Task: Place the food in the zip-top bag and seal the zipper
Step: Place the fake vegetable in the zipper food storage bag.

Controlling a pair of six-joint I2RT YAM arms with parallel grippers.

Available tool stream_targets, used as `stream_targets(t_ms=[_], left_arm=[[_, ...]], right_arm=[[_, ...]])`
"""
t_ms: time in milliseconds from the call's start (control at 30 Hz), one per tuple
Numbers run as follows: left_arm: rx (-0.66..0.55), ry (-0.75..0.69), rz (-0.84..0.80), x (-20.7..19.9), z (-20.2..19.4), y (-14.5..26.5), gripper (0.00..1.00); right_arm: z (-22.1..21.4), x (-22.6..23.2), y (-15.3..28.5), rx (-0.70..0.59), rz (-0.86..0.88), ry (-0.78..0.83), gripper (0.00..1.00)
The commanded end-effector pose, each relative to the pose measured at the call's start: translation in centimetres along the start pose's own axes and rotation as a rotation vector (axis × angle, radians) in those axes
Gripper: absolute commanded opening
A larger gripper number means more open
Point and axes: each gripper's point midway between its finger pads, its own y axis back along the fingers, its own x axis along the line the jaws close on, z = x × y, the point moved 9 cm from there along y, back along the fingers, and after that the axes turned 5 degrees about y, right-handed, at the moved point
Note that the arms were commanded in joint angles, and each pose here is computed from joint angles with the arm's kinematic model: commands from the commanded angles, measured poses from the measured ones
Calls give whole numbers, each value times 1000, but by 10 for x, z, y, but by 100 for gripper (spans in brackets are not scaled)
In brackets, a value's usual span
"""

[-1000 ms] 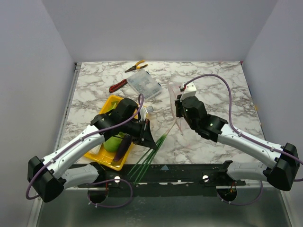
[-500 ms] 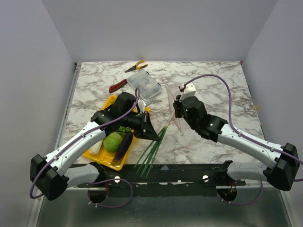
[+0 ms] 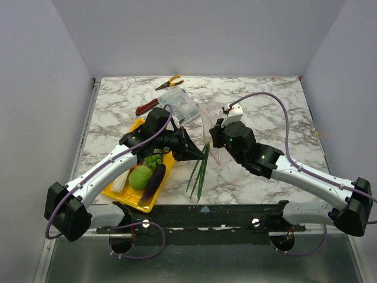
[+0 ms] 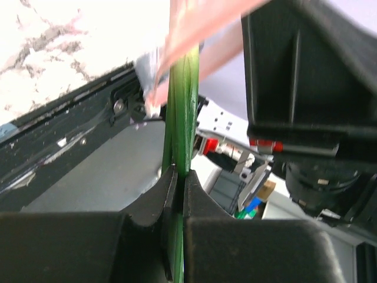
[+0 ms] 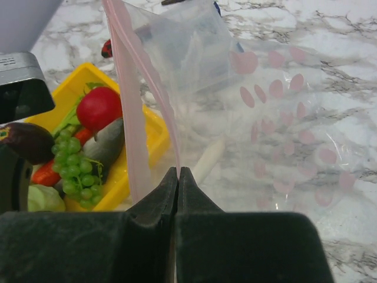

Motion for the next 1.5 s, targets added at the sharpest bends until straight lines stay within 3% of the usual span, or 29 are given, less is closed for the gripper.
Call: stream_targets(t_ms=[0, 133, 267, 567, 733, 933, 1033, 1133, 1200, 1333, 1467], left_arm=[[-190, 48, -64, -25, 22, -2, 0], [-314, -28, -60, -29, 41, -10, 0], [-348, -228, -62, -36, 57, -16, 0], [-158, -397, 164, -31, 70, -34, 0], [15, -384, 137, -25, 80, -53, 0], [-120, -442, 54, -21, 94, -65, 0], [-103, -461, 104, -22, 99, -69, 0], [-22, -450, -22, -21, 86, -68, 0], [16, -473, -97, -23, 74, -63, 5], [76, -458, -97, -22, 60, -55, 18], [-47, -441, -62, -25, 57, -41, 53]], right_arm=[[24, 6, 14, -52, -14, -123, 1], [27, 10, 20, -53, 42, -184, 1], [29, 14, 24, -69, 98, -229, 1], [27, 20, 18, -58, 126, -197, 1], [26, 23, 16, -64, 156, -173, 1], [26, 26, 18, -73, 184, -227, 1], [25, 26, 17, -70, 180, -228, 1], [22, 25, 16, -73, 169, -232, 1], [20, 22, 16, -82, 149, -234, 1], [19, 21, 17, -89, 148, -237, 1], [13, 18, 12, -59, 77, -286, 1]])
